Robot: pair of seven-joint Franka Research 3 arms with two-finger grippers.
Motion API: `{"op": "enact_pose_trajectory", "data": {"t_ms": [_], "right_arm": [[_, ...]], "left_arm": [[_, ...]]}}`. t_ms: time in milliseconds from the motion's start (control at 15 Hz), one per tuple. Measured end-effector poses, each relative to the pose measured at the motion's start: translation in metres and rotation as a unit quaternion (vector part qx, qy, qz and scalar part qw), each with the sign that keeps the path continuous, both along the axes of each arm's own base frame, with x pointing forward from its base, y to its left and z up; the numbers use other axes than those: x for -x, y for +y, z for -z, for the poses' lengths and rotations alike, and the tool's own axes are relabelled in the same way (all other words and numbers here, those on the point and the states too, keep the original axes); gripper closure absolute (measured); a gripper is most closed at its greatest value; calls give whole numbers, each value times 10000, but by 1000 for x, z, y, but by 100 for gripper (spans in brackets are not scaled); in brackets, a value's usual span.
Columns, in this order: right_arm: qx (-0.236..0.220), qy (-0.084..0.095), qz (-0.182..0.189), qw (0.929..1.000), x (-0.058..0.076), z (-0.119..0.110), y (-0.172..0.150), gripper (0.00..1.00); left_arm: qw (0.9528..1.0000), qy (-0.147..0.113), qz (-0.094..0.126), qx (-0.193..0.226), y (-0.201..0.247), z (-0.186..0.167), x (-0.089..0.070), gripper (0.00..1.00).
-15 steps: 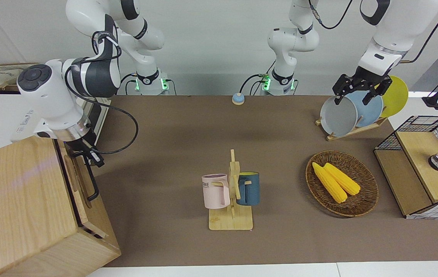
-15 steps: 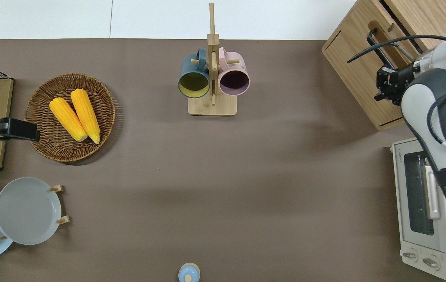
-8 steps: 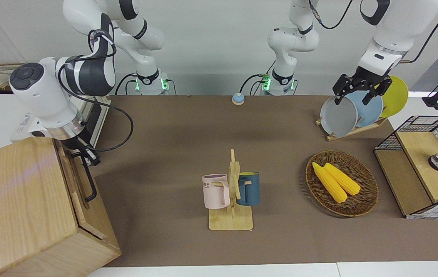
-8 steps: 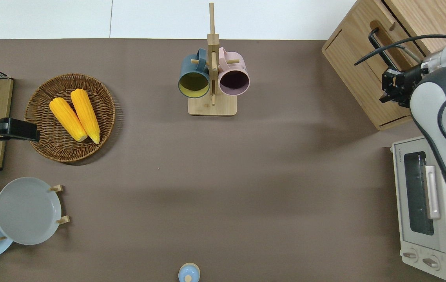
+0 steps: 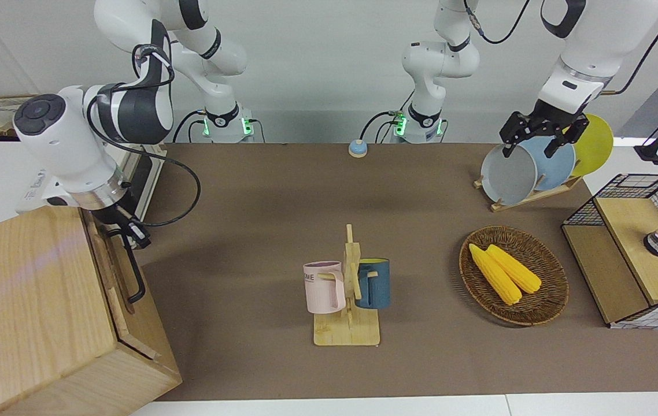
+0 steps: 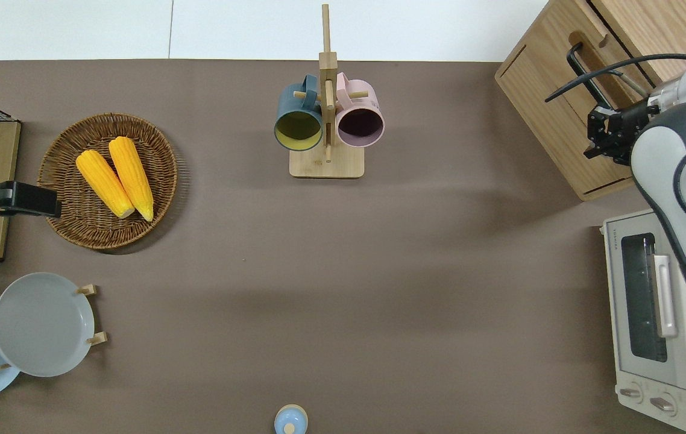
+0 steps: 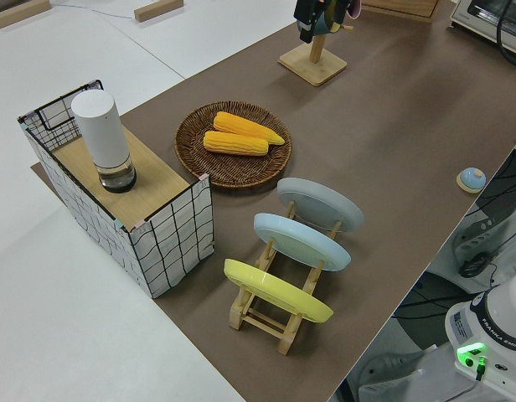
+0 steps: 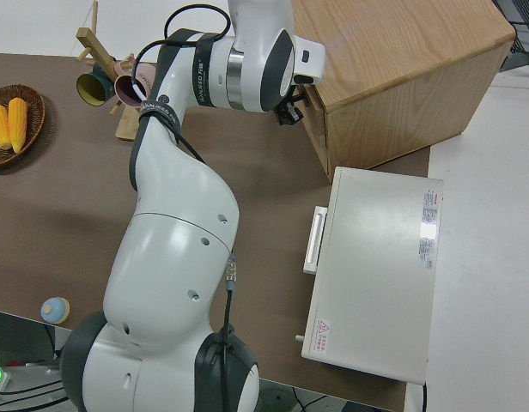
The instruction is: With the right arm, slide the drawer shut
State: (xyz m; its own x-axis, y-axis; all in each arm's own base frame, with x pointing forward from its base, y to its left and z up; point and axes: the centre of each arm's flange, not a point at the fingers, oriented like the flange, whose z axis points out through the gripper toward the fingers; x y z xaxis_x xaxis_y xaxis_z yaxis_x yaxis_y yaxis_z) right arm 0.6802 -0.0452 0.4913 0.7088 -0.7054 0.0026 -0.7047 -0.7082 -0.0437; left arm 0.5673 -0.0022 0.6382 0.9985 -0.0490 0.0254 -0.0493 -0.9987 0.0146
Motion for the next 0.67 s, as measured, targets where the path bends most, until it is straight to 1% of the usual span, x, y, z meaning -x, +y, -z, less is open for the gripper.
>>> {"op": "enact_pose_trajectory", "data": {"t_ms": [200,333,467,667], "right_arm": [[1,-13,-45,10000,0,-1,1,99],[-6,-32,-126,9999,-1,-2,8,99],[-15,-41,-267,9996,-2,-3,27,99],[-23,-50,-559,9984,-2,-5,66,99]], "left_arm": [[10000,0,0,0,0,0,0,0],[10000,0,0,0,0,0,0,1],[10000,0,0,0,0,0,0,0],[10000,0,0,0,0,0,0,0]]}}
